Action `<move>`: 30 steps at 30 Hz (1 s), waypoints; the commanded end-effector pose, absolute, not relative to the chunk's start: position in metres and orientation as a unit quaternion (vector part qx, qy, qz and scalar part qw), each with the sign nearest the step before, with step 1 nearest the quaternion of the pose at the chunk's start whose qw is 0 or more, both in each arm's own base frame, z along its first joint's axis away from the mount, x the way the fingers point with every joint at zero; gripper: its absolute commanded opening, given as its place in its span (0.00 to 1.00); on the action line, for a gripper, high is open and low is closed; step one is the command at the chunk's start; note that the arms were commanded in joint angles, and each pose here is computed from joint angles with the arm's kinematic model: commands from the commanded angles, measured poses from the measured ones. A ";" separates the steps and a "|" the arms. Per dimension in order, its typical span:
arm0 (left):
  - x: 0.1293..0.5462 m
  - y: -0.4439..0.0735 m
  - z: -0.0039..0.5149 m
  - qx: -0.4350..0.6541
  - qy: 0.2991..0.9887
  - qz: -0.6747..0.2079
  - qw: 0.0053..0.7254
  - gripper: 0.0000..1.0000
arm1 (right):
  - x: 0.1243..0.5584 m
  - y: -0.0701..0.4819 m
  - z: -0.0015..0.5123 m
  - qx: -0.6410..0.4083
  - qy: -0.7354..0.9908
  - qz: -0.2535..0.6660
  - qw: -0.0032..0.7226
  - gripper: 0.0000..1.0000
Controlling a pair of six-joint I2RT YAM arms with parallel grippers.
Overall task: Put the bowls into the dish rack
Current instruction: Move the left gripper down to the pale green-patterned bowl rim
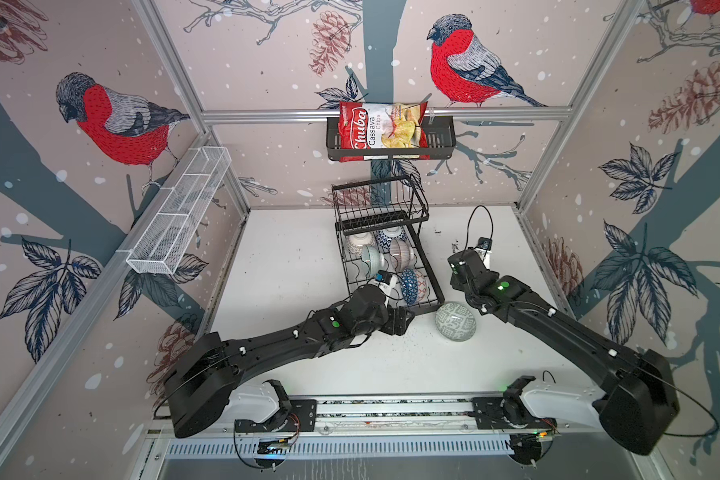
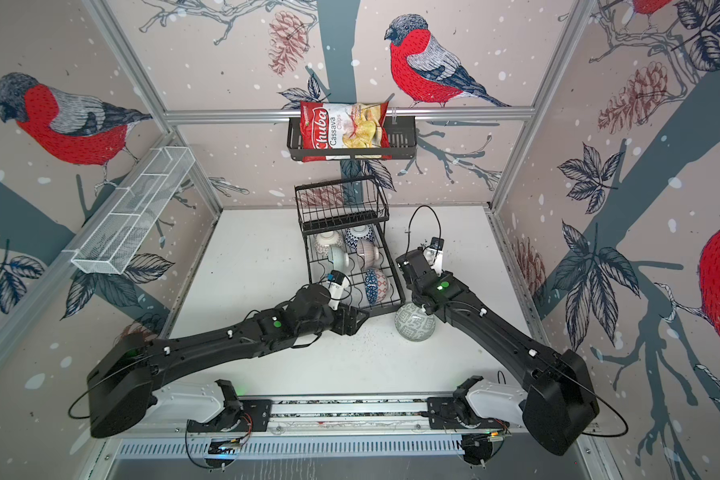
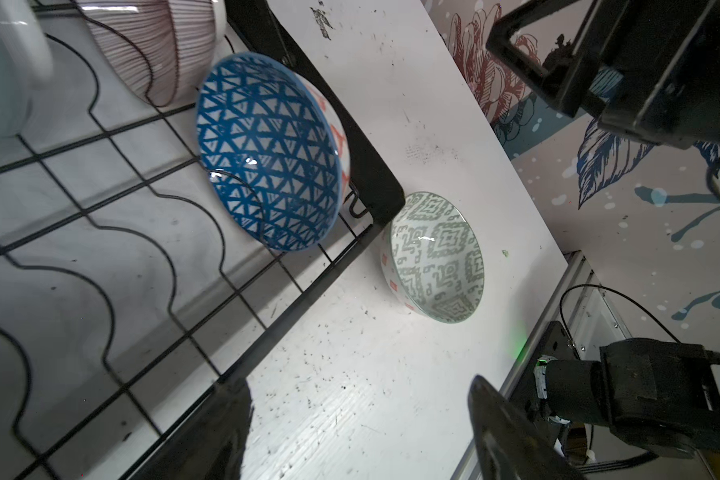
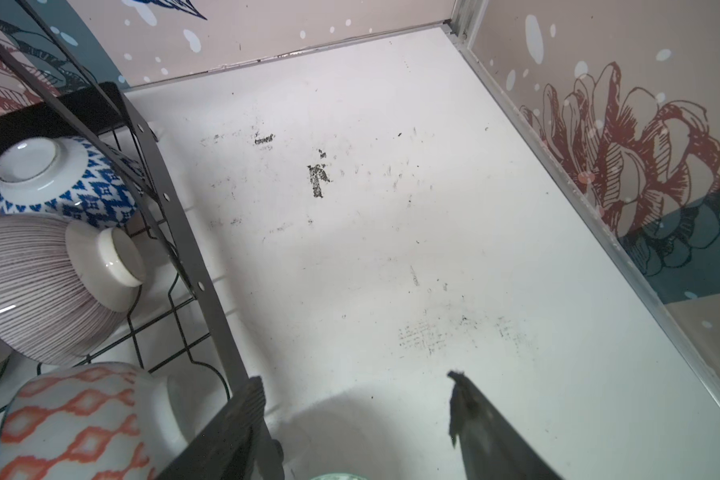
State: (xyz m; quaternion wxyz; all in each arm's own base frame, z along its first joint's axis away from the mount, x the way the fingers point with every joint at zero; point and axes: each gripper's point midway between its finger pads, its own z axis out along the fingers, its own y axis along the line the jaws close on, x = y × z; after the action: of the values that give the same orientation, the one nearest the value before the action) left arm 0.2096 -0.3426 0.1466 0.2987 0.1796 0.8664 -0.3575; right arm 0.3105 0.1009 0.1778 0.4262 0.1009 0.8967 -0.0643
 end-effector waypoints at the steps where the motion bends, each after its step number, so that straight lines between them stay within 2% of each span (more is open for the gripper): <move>1: 0.202 -0.362 0.145 0.207 0.865 -0.358 0.285 0.81 | 0.310 0.101 0.175 0.112 0.896 -0.054 0.427 0.72; 10: 0.183 -0.406 0.108 0.248 0.885 -0.332 0.211 0.75 | 0.305 0.095 0.160 0.106 0.902 -0.073 0.413 0.72; 18: 0.192 -0.427 0.079 0.255 0.908 -0.289 0.165 0.64 | 0.301 0.087 0.157 0.106 0.898 -0.090 0.417 0.72; 24: 0.198 -0.433 0.060 0.257 0.920 -0.258 0.147 0.57 | 0.297 0.074 0.155 0.115 0.896 -0.108 0.416 0.72; 30: 0.204 -0.436 0.051 0.256 0.926 -0.238 0.144 0.55 | 0.296 0.069 0.153 0.119 0.895 -0.108 0.416 0.72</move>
State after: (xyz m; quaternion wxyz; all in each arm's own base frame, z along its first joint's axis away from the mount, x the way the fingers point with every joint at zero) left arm 0.2034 -0.4422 0.0570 0.1491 0.2515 0.9201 -0.2605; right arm 0.2955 0.0731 0.1510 0.4095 0.1172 0.8993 -0.0992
